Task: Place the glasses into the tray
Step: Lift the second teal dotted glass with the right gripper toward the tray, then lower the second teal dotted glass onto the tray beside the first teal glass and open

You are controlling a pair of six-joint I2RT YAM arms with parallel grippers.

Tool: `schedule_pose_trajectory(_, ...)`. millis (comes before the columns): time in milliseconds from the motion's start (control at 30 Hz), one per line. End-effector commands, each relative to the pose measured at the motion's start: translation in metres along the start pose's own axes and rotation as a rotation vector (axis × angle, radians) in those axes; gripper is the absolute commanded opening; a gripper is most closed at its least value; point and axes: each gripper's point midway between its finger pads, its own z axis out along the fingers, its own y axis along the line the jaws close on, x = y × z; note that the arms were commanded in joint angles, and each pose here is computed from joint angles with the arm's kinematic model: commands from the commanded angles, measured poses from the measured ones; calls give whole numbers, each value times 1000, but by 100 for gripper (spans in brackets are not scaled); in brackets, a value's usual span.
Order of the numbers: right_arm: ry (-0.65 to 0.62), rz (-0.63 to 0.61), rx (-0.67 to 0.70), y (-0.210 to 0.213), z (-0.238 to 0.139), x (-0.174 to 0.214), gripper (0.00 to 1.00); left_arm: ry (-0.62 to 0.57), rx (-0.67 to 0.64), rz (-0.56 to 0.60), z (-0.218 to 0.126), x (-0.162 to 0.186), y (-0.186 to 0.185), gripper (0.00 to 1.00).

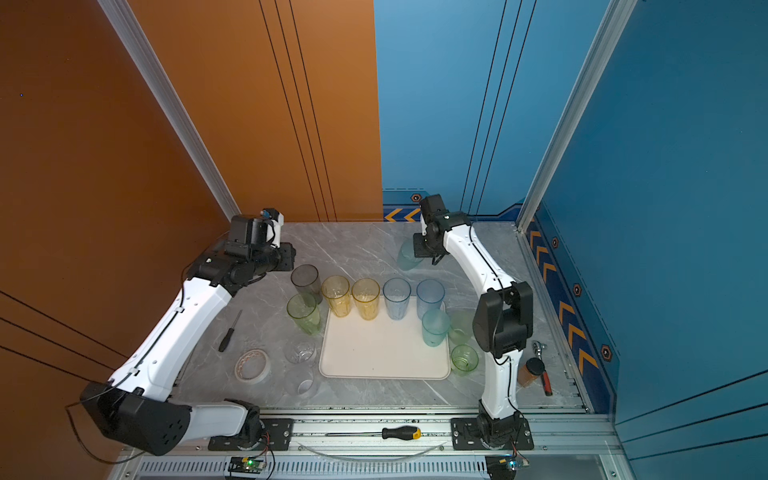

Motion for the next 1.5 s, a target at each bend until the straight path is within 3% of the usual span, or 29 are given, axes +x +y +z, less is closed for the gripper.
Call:
schedule_pose_trajectory(0,-201,-40,-75,18,-66,-37,0,18,-30,20,6,6,2,29)
schedule_pose_trajectory(200,-269,-103,-203,36,-133,-13,1,18,-11,18,4,7,-2,29)
schedule_pose_trajectory(333,-264,-219,-302,56,-169,36,1,20,-4,16,3,9,-3,29)
schedule_pose_trajectory(567,-50,-419,-345,81,-190,146,2,4,9,10,-3,4,-5,30)
schedule_pose_trajectory(733,66,-501,-281,87,-174,197,2,0,26,2,-5,2,-8,30)
schedule_pose_trajectory(833,105,-484,-248,87,-153,210,2,7,31,1,-5,2,-10,30)
schedule_pose_trajectory(1167,184,-450,-146,89,-86,216,2,30,20,19,-7,5,-10,30)
schedule_pose_trajectory(1467,248,-425,-23,67,-53,211,2,51,-8,29,-6,11,-2,30)
